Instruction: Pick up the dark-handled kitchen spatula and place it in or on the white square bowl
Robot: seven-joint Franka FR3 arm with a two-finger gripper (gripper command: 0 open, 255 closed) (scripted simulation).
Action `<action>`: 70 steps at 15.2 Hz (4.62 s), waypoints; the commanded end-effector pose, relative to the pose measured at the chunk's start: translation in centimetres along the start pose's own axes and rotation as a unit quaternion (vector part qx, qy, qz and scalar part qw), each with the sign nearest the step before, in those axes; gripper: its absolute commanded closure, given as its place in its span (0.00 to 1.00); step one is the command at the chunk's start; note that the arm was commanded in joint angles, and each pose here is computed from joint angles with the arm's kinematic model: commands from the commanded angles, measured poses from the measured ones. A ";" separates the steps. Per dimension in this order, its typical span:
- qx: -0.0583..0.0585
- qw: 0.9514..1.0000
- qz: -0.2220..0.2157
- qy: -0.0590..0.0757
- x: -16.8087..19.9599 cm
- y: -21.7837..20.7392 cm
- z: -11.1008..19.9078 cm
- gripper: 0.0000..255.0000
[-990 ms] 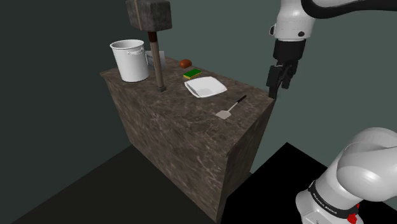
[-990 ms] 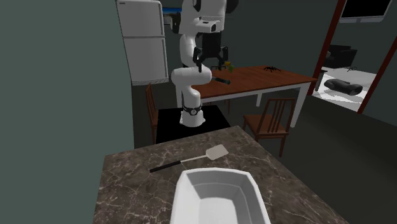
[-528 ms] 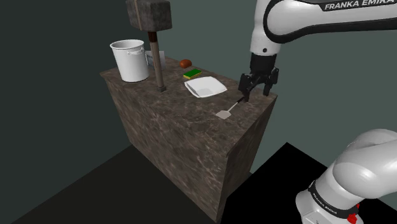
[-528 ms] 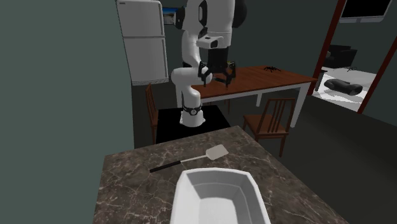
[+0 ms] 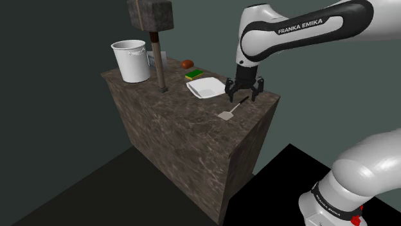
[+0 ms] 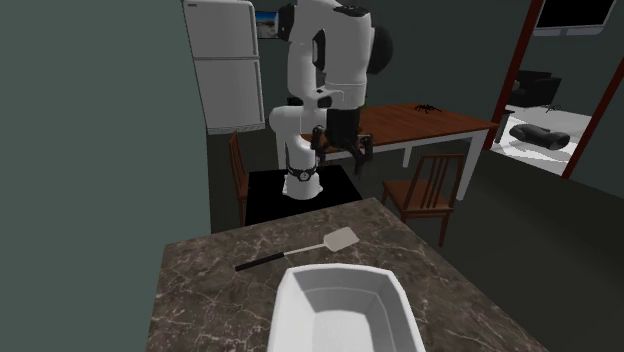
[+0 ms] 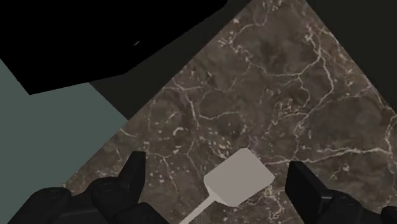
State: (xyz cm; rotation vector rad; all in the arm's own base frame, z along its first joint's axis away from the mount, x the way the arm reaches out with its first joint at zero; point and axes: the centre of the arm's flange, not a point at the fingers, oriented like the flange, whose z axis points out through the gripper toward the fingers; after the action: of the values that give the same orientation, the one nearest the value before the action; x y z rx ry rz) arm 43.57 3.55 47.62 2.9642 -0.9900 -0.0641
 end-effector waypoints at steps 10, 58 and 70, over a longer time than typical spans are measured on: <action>0.006 0.960 0.278 0.032 11.7 0.8 7.1 0.00; 0.007 0.930 0.365 0.042 15.2 2.8 3.3 1.00; 0.007 0.930 0.365 0.042 20.4 -2.9 -0.4 1.00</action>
State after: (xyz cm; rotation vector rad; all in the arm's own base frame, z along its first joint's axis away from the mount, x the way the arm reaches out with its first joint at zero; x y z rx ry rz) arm 60.54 -6.55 46.94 2.3802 -1.9835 0.0804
